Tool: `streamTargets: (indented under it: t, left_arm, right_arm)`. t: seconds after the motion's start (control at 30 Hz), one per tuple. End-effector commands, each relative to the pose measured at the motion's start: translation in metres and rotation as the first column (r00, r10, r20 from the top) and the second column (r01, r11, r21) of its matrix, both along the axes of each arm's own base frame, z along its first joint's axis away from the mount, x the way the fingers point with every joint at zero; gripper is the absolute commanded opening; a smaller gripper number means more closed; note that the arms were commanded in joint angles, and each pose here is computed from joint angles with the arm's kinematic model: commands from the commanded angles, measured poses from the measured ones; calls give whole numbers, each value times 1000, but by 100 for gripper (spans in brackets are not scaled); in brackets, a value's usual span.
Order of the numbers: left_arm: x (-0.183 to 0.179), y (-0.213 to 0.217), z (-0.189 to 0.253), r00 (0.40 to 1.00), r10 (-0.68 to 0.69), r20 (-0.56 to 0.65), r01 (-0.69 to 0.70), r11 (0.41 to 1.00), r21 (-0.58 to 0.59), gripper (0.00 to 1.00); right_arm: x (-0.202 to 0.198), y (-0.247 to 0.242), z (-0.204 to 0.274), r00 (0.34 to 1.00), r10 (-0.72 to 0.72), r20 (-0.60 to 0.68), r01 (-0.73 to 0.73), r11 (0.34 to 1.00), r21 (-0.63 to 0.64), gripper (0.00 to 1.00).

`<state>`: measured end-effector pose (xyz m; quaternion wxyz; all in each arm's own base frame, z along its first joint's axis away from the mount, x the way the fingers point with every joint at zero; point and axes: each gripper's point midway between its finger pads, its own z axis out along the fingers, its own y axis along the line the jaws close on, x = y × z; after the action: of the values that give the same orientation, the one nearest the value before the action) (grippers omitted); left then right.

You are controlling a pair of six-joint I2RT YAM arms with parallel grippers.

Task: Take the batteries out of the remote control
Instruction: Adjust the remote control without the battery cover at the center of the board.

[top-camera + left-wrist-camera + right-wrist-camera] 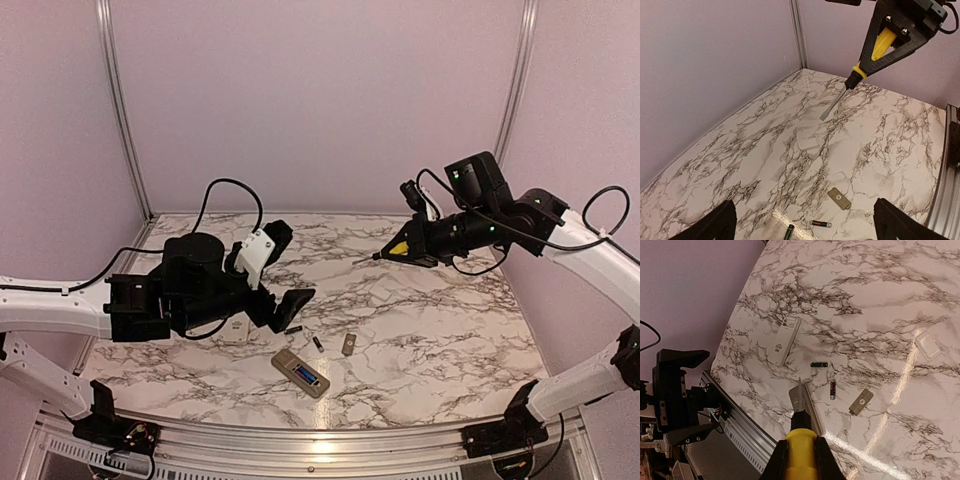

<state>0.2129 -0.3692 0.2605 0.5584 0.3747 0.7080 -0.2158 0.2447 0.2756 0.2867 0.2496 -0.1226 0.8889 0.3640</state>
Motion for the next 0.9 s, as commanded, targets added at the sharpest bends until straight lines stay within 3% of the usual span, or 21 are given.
streamTargets:
  t: [0.0,0.23,0.4,0.63,0.87]
  left_arm:
    - [15,18,14,996,78,48,-77,997,-19,99]
    - [9,30,-20,996,-10,-93,7,1000,-30,99]
    - [0,40,-64,988,-18,-154,17,1000,-8,99]
    - [-23,33,-119,954,-128,-270,136,991,13,99]
    - [-45,31,-137,941,-276,-197,282,959,3,95]
  right_arm:
    - [11,-1,18,998,-19,63,18,1000,15,0]
    - [13,-5,15,998,-32,62,31,999,9,0]
    - [13,-11,11,998,-43,54,43,999,8,0]
    - [16,-16,8,998,-50,46,50,999,2,0]
    - [20,-19,2,999,-45,28,46,999,-14,0]
